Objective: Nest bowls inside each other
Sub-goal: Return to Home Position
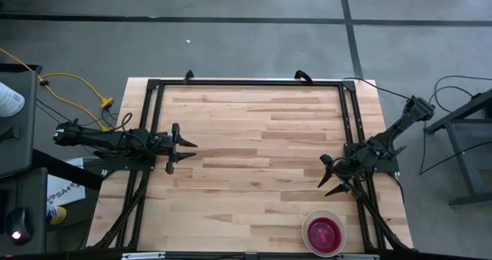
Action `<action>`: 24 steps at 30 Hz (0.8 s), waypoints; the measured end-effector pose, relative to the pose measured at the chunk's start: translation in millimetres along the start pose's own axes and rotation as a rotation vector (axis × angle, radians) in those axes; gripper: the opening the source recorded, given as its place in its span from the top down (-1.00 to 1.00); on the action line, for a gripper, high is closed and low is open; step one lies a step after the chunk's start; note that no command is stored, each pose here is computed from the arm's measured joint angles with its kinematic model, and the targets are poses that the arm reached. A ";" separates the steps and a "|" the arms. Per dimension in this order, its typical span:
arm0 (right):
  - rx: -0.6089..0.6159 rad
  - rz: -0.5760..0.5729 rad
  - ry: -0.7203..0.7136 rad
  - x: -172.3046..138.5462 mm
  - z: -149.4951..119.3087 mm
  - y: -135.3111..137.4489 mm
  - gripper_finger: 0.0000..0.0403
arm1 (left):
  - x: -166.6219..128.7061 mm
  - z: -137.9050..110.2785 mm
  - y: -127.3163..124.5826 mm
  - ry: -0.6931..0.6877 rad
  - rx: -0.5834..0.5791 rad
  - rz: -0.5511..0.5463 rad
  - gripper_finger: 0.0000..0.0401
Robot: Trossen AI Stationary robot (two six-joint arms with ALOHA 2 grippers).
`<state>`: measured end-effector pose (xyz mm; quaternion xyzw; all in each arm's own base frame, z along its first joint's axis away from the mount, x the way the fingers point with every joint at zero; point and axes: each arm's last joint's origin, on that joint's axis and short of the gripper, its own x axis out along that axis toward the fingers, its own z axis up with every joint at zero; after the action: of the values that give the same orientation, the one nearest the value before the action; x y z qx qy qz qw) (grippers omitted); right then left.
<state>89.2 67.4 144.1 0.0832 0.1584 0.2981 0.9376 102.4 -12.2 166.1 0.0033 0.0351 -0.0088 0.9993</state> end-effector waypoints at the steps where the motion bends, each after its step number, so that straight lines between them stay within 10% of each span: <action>1: 0.000 0.000 0.000 0.0 0.0 0.0 0.16 | 0.0 -0.1 0.0 0.000 0.000 0.000 0.32; 7: 0.000 0.000 0.000 0.0 0.0 0.0 0.16 | 0.1 -1.0 -0.4 0.010 0.041 -0.014 0.32; 14: 0.000 0.000 0.000 0.0 0.0 0.0 0.16 | -1.9 0.5 -14.0 -0.199 0.798 -0.468 0.32; 24: 0.000 0.001 -0.003 0.0 0.3 0.1 0.16 | -2.1 1.3 -14.4 -0.227 0.842 -0.477 0.32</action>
<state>89.3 67.4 144.4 0.0837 0.1570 0.2983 0.9378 100.1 -26.6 167.4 0.3973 -0.0807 -0.2510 0.8790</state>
